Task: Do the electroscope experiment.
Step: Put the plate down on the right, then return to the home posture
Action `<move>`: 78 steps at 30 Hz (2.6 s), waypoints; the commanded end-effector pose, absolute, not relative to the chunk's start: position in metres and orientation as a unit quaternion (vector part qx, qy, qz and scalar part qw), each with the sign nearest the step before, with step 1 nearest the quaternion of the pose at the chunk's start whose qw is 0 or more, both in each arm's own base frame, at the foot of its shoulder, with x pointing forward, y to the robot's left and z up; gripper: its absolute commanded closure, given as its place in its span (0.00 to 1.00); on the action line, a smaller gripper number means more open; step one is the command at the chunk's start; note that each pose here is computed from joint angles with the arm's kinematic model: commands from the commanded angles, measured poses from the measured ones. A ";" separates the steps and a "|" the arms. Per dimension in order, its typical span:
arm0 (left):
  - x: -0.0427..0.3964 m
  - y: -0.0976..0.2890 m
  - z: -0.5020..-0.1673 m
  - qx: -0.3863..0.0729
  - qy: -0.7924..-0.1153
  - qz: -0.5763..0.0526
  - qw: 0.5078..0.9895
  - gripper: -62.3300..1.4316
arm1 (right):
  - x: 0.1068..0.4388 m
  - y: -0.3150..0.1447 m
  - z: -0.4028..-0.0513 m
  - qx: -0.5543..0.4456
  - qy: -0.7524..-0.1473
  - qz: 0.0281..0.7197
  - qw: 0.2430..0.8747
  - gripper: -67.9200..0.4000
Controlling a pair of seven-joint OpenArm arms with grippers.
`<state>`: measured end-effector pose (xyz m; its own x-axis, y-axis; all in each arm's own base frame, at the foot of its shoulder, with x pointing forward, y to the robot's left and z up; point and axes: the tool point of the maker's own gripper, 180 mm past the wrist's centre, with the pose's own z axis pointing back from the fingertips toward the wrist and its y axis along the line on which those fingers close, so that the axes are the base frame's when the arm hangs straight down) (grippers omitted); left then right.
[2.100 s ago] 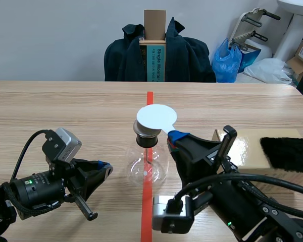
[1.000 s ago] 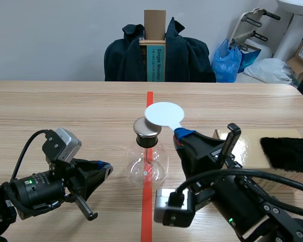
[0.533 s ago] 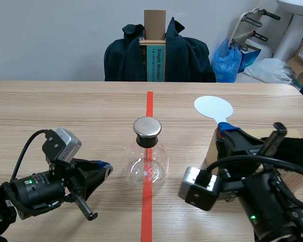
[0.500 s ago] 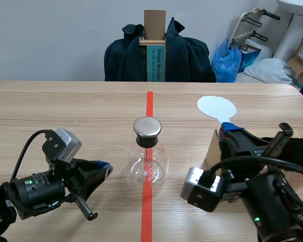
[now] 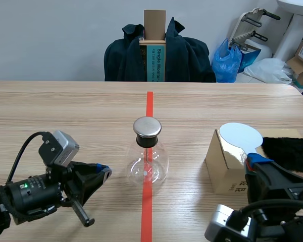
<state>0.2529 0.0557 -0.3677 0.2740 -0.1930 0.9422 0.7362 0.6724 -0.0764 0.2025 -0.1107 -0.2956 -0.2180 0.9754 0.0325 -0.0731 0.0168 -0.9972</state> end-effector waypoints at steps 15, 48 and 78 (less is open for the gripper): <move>0.174 0.051 -0.250 -0.261 -0.559 -0.368 0.696 0.95 | 0.208 -0.128 -0.334 -0.416 -0.510 0.575 0.486 0.98; 0.170 0.050 -0.242 -0.262 -0.564 -0.367 0.692 0.00 | 0.157 -0.193 -0.322 -0.357 -0.528 0.396 0.661 0.00; 0.169 0.050 -0.243 -0.261 -0.561 -0.369 0.693 0.00 | 0.222 -0.099 -0.188 0.041 -0.663 0.333 0.670 0.00</move>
